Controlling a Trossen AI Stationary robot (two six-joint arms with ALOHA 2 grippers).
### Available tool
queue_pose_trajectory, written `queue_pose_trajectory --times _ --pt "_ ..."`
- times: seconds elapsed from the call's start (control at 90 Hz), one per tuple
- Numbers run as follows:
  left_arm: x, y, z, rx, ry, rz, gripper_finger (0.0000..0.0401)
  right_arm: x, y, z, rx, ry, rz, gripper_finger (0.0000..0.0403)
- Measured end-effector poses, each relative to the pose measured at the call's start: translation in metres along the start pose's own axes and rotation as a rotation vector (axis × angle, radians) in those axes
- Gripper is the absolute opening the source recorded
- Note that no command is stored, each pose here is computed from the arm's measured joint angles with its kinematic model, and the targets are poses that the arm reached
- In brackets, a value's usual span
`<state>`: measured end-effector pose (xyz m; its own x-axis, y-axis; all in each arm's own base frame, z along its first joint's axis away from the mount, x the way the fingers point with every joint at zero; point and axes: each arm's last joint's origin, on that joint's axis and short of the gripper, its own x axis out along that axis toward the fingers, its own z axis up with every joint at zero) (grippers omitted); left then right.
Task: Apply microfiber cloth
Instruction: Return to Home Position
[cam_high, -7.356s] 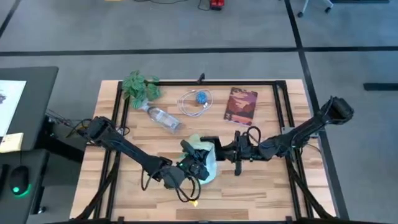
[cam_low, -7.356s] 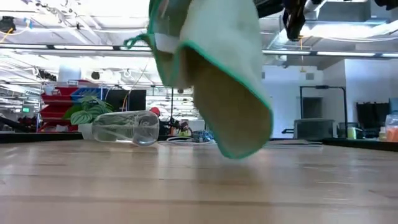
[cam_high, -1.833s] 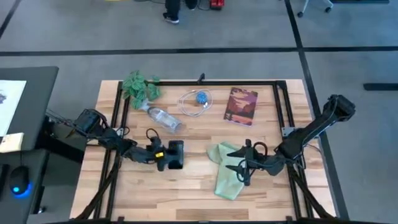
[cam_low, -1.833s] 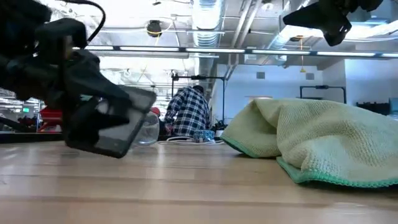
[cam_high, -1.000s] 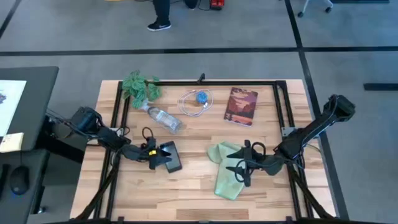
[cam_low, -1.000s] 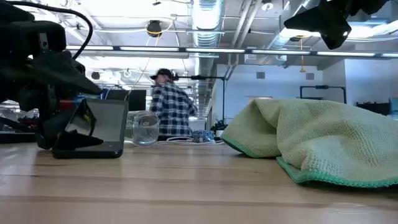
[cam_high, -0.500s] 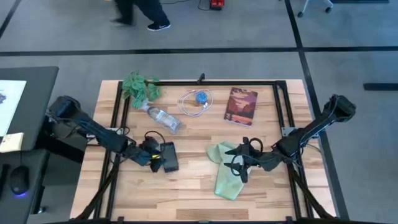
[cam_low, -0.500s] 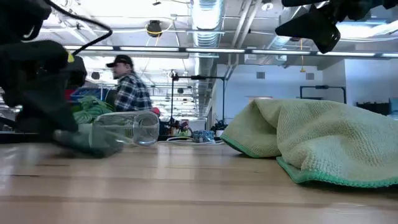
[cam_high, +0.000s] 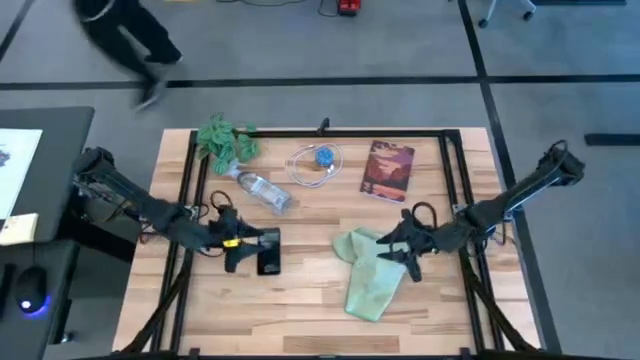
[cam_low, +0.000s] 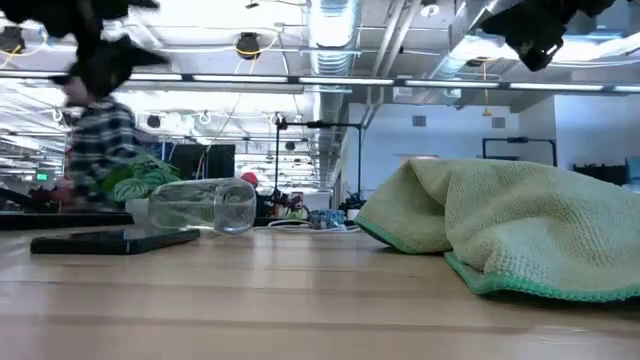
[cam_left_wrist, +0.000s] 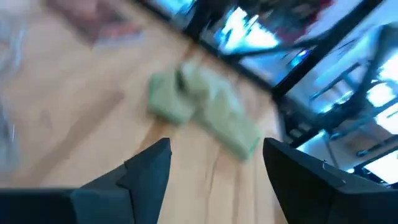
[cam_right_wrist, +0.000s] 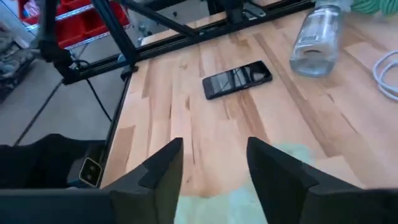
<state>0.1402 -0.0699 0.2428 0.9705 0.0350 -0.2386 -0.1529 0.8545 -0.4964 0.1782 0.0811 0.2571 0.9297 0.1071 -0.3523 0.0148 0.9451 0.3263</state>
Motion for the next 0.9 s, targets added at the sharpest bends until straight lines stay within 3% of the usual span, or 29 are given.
queue_pose_trajectory --times 0.3,0.456,0.633,0.789,0.9 --pt "-0.043 0.017 0.027 0.093 -0.171 -0.024 0.0233 -0.028 -0.053 -0.023 0.049 -0.086 0.200 0.0060" --pt "-0.054 0.024 0.036 0.101 -0.238 -0.048 0.0231 -0.042 -0.070 -0.024 0.029 -0.187 0.215 0.0039" --pt "-0.049 0.029 0.041 0.093 -0.276 -0.045 0.0218 -0.051 -0.081 -0.024 -0.012 -0.250 0.229 0.0022" --pt "-0.032 0.040 0.033 0.133 -0.383 -0.183 0.0215 -0.060 -0.084 -0.026 -0.073 -0.292 0.342 0.0008" --pt "-0.030 0.055 0.023 0.133 -0.392 -0.120 0.0214 -0.071 -0.087 -0.025 -0.092 -0.340 0.317 0.0002"
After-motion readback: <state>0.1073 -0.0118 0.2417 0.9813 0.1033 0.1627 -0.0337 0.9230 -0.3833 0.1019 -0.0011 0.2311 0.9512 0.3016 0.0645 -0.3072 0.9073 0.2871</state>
